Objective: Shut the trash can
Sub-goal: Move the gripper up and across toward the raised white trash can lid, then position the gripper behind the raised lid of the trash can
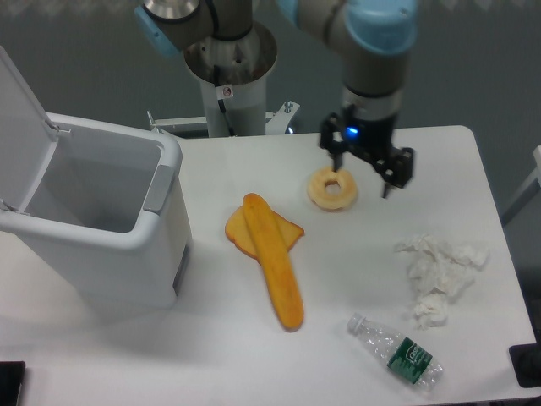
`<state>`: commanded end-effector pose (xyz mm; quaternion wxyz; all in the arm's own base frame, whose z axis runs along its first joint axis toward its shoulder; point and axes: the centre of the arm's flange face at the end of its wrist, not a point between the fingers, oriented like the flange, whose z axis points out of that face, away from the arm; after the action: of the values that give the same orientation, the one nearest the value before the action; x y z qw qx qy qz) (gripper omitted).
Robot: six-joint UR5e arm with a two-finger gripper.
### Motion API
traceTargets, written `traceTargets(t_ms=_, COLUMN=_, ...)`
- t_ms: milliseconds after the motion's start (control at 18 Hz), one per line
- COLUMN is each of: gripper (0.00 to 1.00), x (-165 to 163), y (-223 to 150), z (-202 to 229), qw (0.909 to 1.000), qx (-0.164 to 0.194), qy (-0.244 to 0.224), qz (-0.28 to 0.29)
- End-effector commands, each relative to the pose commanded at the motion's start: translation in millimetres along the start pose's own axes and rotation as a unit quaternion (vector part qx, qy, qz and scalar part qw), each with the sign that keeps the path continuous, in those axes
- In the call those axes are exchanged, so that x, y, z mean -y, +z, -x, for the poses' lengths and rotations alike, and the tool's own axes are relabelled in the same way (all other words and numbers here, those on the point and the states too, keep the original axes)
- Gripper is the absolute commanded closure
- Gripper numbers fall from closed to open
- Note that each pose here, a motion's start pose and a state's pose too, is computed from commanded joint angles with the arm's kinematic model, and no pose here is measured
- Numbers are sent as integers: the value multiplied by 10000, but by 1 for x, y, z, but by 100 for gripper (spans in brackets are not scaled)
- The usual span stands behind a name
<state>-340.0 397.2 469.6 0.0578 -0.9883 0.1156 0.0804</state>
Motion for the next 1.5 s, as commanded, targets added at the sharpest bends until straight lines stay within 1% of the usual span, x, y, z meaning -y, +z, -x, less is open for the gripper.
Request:
traceTargets(t_ms=111, gripper=0, x=6, y=-12, z=-18, qw=9998, qx=-100, qy=-143, qz=9)
traceTargets(t_ms=222, gripper=0, x=25, y=-22, z=-50, qw=9995, qx=-312, qy=83, qz=5)
traceTargets(t_ms=333, gripper=0, x=26, y=-40, z=-76, qw=9988, qx=-470, qy=93, qz=-11)
traceTargets(t_ms=500, gripper=0, x=36, y=-64, z=-109, qw=9972, qx=-658, qy=-62, qz=-346)
traceTargets(t_ms=667, gripper=0, x=51, y=-80, z=-144, qw=9957, qx=-782, qy=-32, qz=-497)
traceTargets(t_ms=722, gripper=0, x=58, y=-87, z=-159, qw=9950, qx=-815, qy=-116, qz=-569)
traceTargets(t_ms=833, gripper=0, x=76, y=-91, z=-184, qw=9919, qx=-1002, qy=-276, qz=-729)
traceTargets(t_ms=889, gripper=0, x=84, y=-97, z=-198, qw=9889, qx=-1126, qy=-420, qz=-874)
traceTargets(t_ms=1111, gripper=0, x=98, y=-114, z=-217, qw=9808, qx=-1383, qy=-643, qz=-1212)
traceTargets(t_ms=1389, gripper=0, x=114, y=-121, z=-250, qw=9777, qx=-1579, qy=-589, qz=-1256)
traceTargets(t_ms=1500, gripper=0, x=120, y=-123, z=-260, qw=9748, qx=-1691, qy=-599, qz=-1329)
